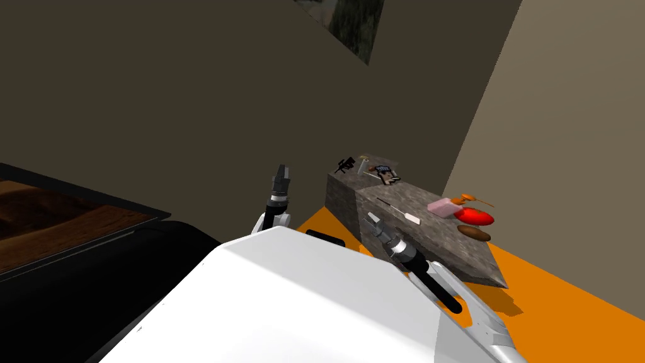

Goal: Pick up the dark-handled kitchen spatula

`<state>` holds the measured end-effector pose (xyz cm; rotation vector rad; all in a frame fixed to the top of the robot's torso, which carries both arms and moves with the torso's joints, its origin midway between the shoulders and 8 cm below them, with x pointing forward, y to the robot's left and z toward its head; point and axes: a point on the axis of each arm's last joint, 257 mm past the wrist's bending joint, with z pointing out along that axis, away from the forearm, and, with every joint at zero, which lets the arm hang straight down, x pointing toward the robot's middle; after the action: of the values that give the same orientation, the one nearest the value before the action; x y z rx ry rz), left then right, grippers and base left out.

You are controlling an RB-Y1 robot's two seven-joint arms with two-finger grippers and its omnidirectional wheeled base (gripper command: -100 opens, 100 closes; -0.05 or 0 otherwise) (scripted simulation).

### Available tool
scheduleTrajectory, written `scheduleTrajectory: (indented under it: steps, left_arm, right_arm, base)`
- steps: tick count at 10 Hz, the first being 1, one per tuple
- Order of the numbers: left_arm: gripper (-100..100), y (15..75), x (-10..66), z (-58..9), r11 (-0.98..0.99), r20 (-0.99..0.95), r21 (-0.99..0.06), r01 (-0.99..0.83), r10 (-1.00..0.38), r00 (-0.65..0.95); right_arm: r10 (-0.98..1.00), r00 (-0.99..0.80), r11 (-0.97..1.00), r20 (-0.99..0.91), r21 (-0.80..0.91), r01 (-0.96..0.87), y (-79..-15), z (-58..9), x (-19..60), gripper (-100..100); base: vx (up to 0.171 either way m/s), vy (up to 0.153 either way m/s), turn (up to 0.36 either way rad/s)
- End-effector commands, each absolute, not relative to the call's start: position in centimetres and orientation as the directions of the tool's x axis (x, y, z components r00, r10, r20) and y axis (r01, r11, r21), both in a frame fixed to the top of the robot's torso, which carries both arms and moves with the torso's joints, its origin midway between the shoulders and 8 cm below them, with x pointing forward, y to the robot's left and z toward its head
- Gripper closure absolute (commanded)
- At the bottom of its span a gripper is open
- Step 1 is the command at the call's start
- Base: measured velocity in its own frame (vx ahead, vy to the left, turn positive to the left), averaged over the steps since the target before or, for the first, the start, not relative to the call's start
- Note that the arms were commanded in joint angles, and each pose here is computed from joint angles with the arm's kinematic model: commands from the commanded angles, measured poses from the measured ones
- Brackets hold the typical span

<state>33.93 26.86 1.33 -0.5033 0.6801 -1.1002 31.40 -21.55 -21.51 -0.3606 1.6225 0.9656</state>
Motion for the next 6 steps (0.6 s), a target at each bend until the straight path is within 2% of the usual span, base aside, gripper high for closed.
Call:
scheduleTrajectory:
  steps: [1, 6]
  left_arm:
    - [0, 26.9, 33.9, 1.3, 0.378, -0.247, -0.674, 0.634, -0.925, 0.289]
    - [0, 26.9, 33.9, 1.3, 0.378, -0.247, -0.674, 0.634, -0.925, 0.289]
  right_arm:
    - [0.186, -0.336, 0.622, -0.923, 0.375, -0.687, -22.8, -23.7, 30.7, -100]
    - [0.017, -0.404, 0.643, -0.915, 0.319, -0.696, -26.4, -27.3, 29.5, -100]
  base:
    - [0.067, 0.036, 0.219]
    - [0.057, 0.017, 0.141]
